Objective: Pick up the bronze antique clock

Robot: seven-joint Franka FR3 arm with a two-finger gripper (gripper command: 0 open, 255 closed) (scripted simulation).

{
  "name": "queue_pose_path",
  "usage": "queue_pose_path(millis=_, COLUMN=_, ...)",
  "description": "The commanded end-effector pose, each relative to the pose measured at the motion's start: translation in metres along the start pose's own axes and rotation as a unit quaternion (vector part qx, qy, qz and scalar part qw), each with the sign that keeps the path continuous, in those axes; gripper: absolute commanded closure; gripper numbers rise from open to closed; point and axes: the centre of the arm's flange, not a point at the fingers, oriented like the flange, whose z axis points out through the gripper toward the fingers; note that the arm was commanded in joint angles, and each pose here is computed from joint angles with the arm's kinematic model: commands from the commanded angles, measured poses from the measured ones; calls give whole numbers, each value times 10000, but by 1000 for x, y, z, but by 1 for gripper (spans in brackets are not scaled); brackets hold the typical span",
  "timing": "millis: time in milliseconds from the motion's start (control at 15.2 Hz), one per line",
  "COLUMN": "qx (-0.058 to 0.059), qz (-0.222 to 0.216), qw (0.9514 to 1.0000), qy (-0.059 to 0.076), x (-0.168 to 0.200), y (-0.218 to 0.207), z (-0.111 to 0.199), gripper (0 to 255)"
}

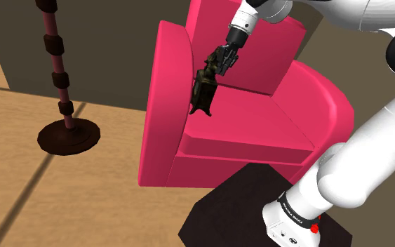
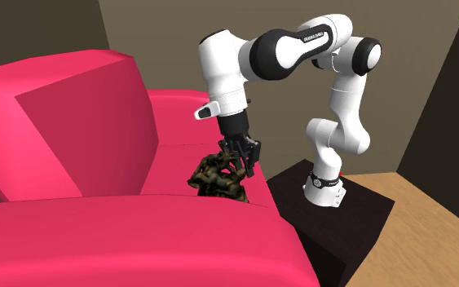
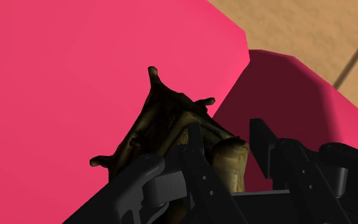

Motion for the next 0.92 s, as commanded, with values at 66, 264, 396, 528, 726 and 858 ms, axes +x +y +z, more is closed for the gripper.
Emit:
queue_pose_path(millis=66, qx=1, qz=-2, qw=10000, qy=2, x=-1, y=-4, z=-13, gripper=255)
queue_pose_path(millis=264, qx=1, qz=-2, qw=10000, qy=2, x=-2, y=-8, z=-28, gripper=255)
queue_pose_path(millis=396, qx=1, qz=-2, qw=10000, qy=2, x=-2, y=-11, z=-38, gripper=255)
queue_pose_path(millis=528, qx=1, qz=-2, qw=10000, qy=2, x=-3, y=-14, z=-48, gripper=255)
queue_pose_path(millis=726, qx=1, qz=-2, qw=10000, qy=2, x=-4, y=-19, z=-63, gripper=255)
queue_pose_path(millis=858, qx=1, qz=-2, qw=10000, qy=2, x=-4, y=-22, z=-74, gripper=255)
